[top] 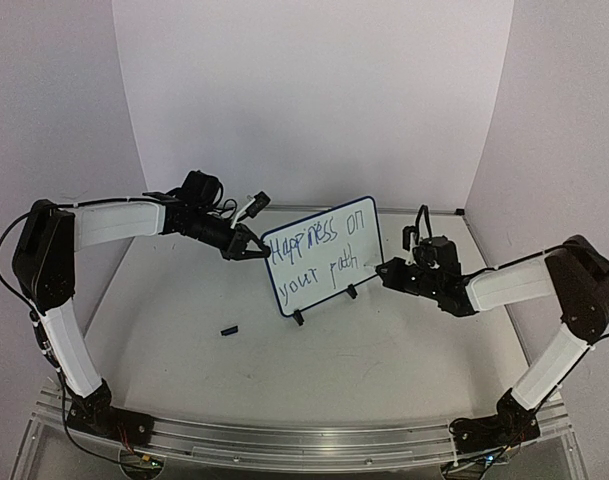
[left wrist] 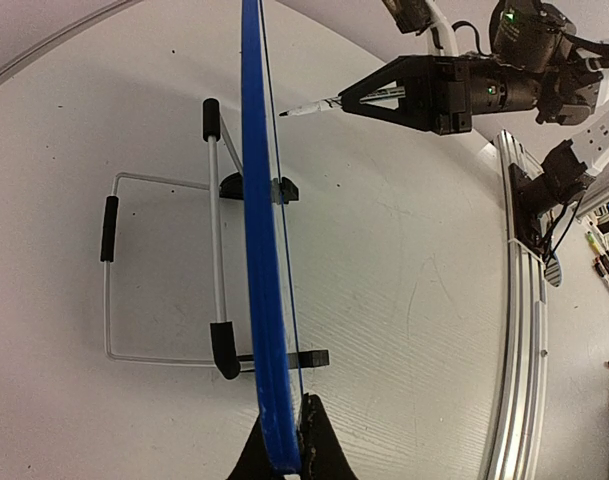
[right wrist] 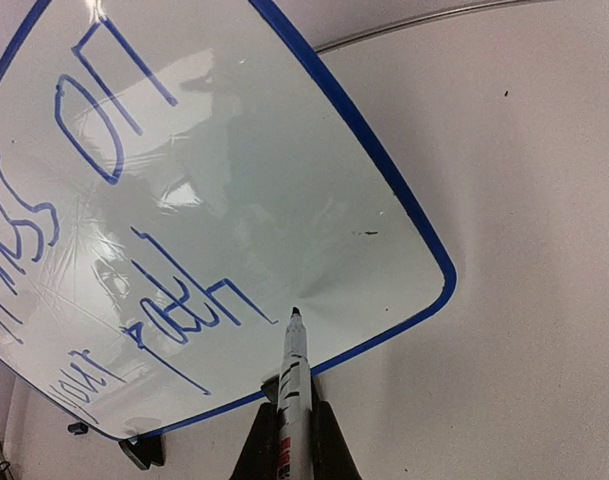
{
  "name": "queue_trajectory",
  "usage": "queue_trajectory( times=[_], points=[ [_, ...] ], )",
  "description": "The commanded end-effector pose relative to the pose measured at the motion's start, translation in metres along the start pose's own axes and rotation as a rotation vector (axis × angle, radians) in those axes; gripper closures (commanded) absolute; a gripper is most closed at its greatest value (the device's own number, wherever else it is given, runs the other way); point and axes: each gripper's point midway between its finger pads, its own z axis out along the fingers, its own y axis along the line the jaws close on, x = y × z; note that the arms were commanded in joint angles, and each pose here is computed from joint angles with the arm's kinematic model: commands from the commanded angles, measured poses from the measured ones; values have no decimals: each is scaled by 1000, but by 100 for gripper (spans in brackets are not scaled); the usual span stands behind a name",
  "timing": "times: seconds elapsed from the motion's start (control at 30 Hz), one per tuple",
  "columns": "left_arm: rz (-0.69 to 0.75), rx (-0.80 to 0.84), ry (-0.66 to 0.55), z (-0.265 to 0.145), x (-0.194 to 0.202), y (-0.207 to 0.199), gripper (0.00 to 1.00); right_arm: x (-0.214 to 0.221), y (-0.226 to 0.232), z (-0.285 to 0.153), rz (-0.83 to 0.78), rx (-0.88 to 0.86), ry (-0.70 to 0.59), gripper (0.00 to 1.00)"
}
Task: Write a sentence on the whiteboard
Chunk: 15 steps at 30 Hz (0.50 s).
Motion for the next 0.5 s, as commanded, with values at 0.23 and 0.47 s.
queue_trajectory(
  times=[0.23, 0.47],
  points=[
    [-19, -47, 137, 12, 39, 4, 100, -7, 1, 10, -14, -3, -14, 100],
    [-18, -46, 137, 12, 39, 4, 100, -7, 2, 15, -14, -7, -11, 100]
  ],
)
